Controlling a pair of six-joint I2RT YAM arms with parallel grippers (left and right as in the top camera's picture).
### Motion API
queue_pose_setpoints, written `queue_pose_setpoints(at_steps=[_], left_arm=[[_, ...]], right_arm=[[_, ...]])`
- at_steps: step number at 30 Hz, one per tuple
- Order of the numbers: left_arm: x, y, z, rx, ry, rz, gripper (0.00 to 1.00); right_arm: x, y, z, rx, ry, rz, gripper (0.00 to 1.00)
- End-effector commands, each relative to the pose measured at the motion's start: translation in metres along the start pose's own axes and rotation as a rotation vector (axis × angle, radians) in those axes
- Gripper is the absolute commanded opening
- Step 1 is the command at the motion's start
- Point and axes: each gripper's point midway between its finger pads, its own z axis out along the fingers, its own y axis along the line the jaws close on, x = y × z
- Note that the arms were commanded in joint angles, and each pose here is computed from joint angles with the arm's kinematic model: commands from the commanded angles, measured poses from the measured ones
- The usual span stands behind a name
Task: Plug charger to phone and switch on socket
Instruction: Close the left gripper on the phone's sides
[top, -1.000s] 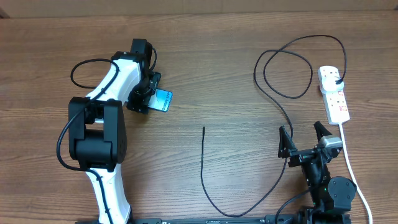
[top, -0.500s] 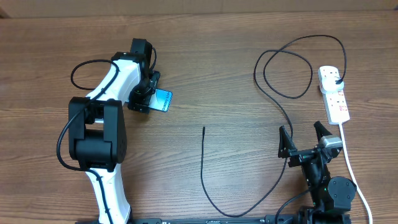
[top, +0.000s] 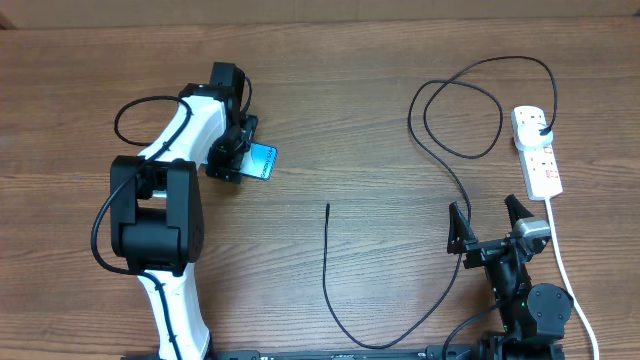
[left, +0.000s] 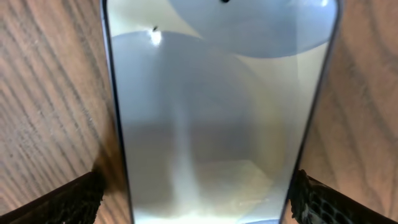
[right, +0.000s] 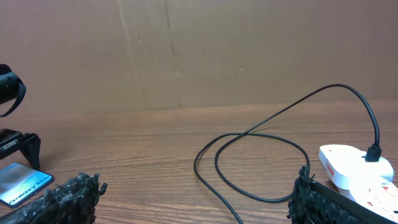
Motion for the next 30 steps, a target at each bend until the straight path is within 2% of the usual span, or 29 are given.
queue_pose_setpoints(at_steps=[1,16,30], left_arm=[[0.01,0.011,0.009,-0.044,0.032,0.019,1.0],[0.002,0.004,0.009,-0.018,-0.015,0.025,1.0],[0.002,0.015,0.009,-0.06,-0.015,0.05,1.0]], right_arm=[[0.002,-0.001,0.0,0.004,-0.005,-0.005,1.0],[0.002,-0.001,0.0,0.004,-0.005,-0.005,1.0],[0.002,-0.001,0.0,0.004,-0.005,-0.005,1.0]])
